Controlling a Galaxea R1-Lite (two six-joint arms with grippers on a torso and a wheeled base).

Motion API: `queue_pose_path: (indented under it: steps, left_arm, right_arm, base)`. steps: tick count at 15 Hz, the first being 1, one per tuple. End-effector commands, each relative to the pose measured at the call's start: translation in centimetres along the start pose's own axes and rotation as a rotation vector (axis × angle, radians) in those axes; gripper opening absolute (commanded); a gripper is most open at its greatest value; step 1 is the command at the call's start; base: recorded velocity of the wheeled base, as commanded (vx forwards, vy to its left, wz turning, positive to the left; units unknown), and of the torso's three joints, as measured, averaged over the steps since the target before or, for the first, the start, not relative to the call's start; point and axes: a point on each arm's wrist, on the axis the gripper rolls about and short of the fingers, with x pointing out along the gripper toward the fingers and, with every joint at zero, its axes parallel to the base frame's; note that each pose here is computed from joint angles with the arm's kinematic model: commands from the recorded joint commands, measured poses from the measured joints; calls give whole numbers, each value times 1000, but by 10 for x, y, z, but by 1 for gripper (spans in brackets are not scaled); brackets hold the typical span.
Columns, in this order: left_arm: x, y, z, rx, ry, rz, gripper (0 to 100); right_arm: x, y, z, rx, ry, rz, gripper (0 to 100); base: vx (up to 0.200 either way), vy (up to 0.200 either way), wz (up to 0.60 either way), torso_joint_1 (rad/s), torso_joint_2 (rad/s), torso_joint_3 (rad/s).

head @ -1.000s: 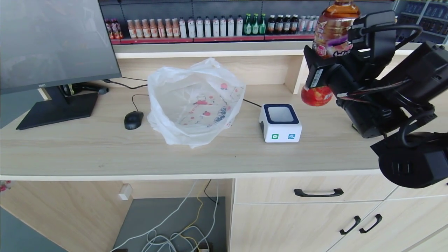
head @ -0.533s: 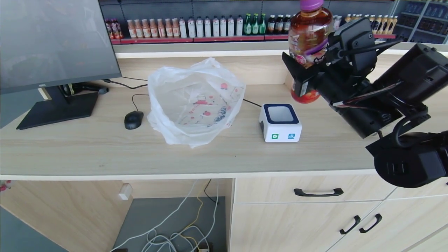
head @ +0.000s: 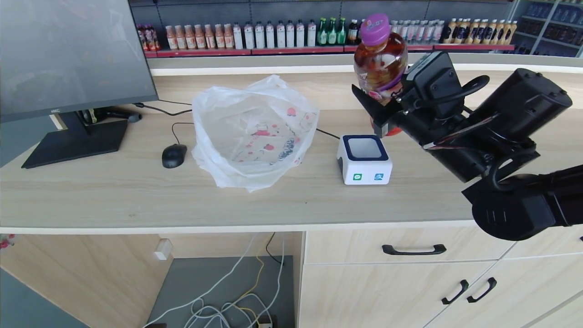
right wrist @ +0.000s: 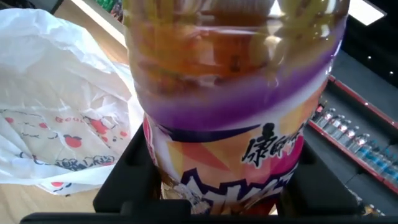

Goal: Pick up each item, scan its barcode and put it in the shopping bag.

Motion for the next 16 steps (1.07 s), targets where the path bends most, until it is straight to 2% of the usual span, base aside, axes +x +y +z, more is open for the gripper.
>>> queue_pose_path:
  steps: [1, 4, 8, 10, 16]
  left_arm:
    - [0, 0, 0, 0, 0, 0, 100]
    - [0, 0, 0, 0, 0, 0, 100]
    - [0, 0, 0, 0, 0, 0, 100]
    - [0, 0, 0, 0, 0, 0, 100]
    - [0, 0, 0, 0, 0, -2, 100]
  right_arm:
    - [5, 4, -8, -39, -35, 49, 0]
    - [7, 11, -16, -59, -63, 84, 0]
    - [6, 10, -25, -123, -108, 119, 0]
    - [4, 10, -30, -176, -181, 180, 0]
    - [5, 21, -42, -224, -282, 255, 0]
  base:
    - [0, 0, 0, 0, 0, 0]
    - [0, 0, 0, 0, 0, 0]
    - [0, 0, 0, 0, 0, 0]
    - [0, 0, 0, 0, 0, 0]
    - [0, 0, 0, 0, 0, 0]
